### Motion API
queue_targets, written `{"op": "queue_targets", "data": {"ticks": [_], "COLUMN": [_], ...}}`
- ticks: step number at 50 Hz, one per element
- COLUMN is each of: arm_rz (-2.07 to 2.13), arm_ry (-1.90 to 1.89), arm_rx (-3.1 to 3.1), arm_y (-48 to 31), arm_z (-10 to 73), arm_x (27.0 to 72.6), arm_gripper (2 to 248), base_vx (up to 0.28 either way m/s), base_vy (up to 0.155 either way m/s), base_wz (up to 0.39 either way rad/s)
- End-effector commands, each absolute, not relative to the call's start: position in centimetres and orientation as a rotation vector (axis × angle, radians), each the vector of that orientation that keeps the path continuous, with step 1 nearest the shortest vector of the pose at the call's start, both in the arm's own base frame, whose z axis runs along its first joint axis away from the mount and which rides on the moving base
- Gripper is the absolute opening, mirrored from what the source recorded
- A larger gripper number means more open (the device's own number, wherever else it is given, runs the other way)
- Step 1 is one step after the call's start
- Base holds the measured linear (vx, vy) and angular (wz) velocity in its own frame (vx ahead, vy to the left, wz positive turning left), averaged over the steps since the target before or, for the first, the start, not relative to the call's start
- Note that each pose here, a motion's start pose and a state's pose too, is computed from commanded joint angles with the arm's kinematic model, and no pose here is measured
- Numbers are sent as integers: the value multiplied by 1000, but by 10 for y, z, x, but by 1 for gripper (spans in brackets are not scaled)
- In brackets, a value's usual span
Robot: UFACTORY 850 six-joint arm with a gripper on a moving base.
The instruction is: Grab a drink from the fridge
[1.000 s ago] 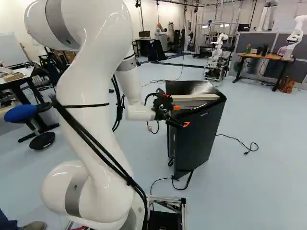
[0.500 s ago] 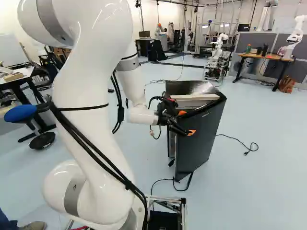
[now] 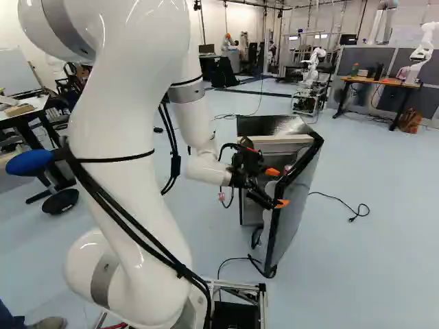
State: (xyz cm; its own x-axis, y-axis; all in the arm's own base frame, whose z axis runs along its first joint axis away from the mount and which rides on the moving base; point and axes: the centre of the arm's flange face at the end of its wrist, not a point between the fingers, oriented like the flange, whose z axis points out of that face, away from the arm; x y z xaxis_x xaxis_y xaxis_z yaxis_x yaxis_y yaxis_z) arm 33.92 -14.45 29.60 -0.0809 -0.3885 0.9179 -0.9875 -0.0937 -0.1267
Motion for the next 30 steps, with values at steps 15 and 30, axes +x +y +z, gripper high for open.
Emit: {"op": "queue_targets", "data": {"ticks": [15, 30], "arm_rz": [1093, 1065], "arm_ry": [-1592, -1644], "arm_rx": [1424, 1337], "arm_y": [-163, -194], "arm_z": [296, 296], "arm_x": [319, 326], "arm_gripper": [247, 247], "base_vx": [0, 0], "base_vy": [0, 0], "base_wz": [0, 0]}}
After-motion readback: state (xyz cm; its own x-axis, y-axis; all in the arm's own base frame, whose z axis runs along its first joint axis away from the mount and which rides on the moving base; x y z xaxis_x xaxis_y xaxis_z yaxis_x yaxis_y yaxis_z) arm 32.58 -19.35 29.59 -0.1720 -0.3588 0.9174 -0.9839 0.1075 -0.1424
